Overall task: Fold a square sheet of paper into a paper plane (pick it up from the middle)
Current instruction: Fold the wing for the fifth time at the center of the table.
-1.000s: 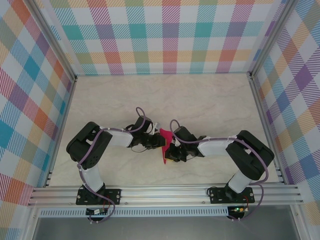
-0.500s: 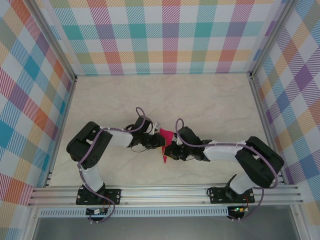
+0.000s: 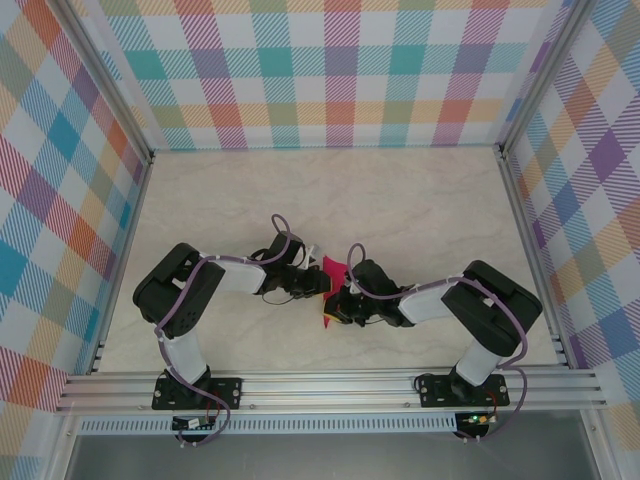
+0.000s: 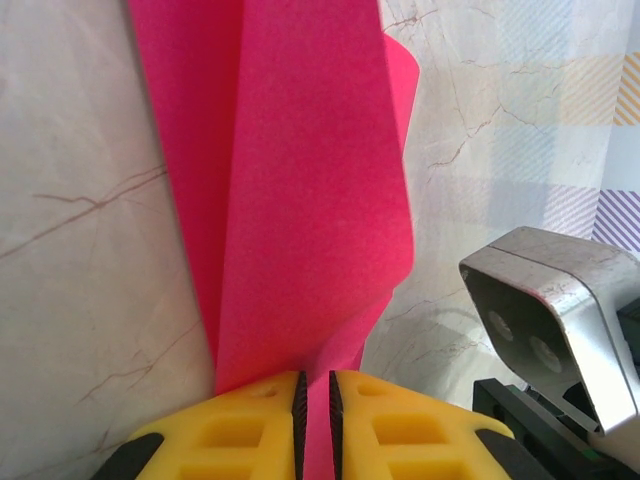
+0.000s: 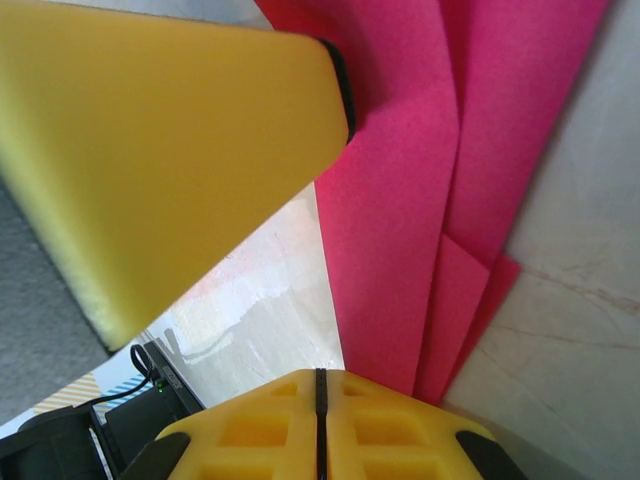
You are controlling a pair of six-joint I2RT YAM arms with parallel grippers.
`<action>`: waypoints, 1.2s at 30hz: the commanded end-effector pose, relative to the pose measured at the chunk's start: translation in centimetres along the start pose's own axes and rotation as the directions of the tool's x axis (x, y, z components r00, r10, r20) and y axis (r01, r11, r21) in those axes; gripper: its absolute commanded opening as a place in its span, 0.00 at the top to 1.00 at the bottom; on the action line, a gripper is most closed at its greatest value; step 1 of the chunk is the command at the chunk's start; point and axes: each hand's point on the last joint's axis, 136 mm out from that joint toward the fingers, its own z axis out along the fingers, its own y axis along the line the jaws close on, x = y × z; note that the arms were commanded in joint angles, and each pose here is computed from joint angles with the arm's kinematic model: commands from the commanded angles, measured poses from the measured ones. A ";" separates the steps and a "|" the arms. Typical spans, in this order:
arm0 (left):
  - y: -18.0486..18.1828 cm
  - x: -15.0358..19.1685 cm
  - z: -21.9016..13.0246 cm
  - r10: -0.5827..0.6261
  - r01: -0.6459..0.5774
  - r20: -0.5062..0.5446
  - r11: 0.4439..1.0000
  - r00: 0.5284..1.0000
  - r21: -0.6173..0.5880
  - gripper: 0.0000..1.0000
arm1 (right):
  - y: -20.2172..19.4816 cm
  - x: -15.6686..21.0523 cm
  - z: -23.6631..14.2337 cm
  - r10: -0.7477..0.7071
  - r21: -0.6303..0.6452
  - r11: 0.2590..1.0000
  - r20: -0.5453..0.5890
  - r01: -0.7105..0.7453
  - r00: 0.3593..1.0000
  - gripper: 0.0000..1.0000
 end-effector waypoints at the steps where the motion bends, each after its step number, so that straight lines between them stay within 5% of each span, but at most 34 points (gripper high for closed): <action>1: 4.1 3.2 1.9 -0.059 0.049 -0.085 0.992 0.995 -0.115 0.84 | -1.2 1.5 0.6 0.013 0.040 0.999 -0.054 -0.011 0.998 0.91; 17: 4.5 3.4 2.1 -0.067 0.055 -0.093 0.991 0.993 -0.122 0.84 | 0.2 2.3 0.9 -0.025 0.064 0.998 -0.062 0.029 0.998 0.92; 26: 4.9 3.4 2.1 -0.074 0.061 -0.090 0.989 0.993 -0.137 0.85 | -4.5 3.6 2.0 0.051 0.228 0.973 -0.066 -0.035 0.997 0.94; 36: 4.9 3.4 2.1 -0.078 0.065 -0.091 0.989 0.993 -0.136 0.85 | -0.3 3.2 0.4 -0.039 0.105 0.994 -0.023 0.041 0.999 0.92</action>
